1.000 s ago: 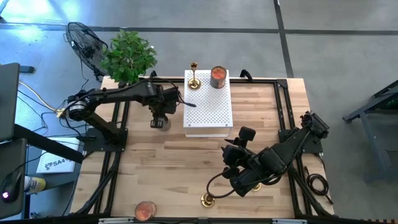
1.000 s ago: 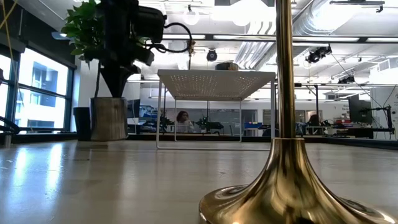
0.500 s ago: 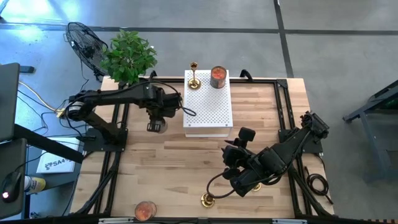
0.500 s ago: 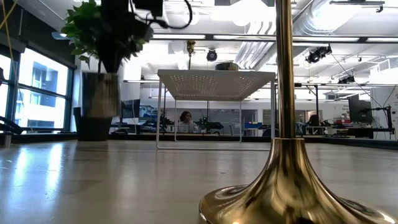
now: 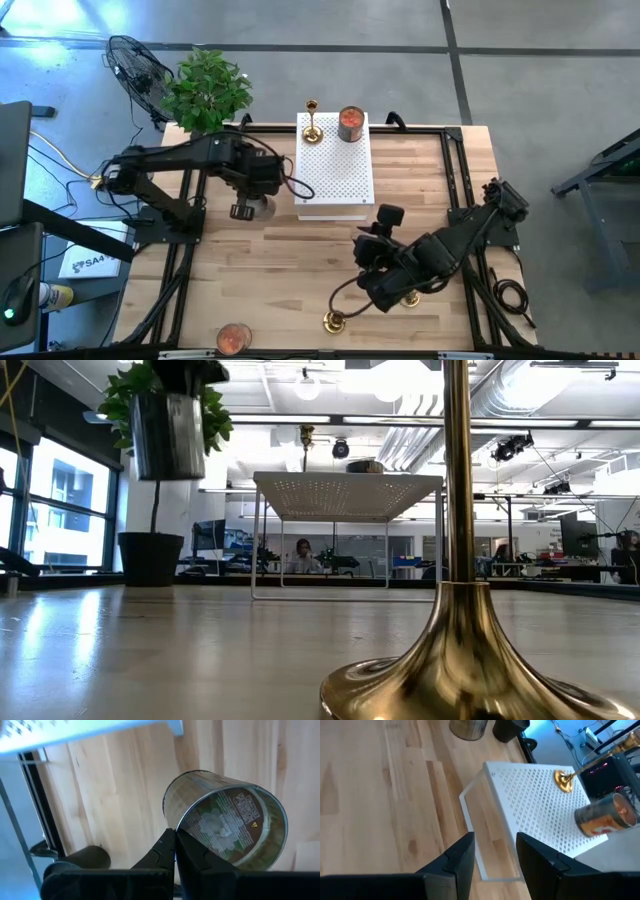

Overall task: Pick & Place candle stick holders
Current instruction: Put the brown scented candle on the shelf

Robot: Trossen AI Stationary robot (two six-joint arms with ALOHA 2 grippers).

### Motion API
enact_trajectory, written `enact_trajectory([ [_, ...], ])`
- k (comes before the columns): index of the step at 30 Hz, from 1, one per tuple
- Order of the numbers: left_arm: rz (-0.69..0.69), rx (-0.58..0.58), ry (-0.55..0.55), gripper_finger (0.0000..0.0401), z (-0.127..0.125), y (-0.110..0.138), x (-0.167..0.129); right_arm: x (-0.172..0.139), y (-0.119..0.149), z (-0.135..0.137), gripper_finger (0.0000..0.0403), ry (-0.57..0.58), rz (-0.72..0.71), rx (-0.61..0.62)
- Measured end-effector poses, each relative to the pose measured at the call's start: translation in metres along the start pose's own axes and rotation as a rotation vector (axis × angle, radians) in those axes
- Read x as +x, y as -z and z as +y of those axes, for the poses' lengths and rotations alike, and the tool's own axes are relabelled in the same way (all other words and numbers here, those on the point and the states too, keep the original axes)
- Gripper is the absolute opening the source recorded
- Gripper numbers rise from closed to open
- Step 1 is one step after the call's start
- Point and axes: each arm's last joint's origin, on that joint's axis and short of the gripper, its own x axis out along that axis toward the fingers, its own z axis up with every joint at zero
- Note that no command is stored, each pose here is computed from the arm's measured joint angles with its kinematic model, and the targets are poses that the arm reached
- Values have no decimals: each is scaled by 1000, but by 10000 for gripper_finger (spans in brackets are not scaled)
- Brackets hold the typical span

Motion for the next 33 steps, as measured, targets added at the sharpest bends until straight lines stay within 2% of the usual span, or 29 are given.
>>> enact_trajectory([
  [3, -28, -10, -3, 0, -1, -1, -8, 5, -6, -1, 140, -26, -10, 20],
  [10, -32, -1, -1, 0, 0, -1, -9, 7, -10, 4, 140, -206, 44, 32],
  [18, -34, 6, 0, 0, 0, -1, -9, 6, -15, 8, 146, -281, 22, 35],
  [25, -34, 18, 1, 0, 0, -1, -9, 5, -22, 14, 214, -436, -16, -29],
  [33, -35, 14, 4, 0, 0, -1, -9, 6, -24, 13, 313, -380, -47, -24],
])
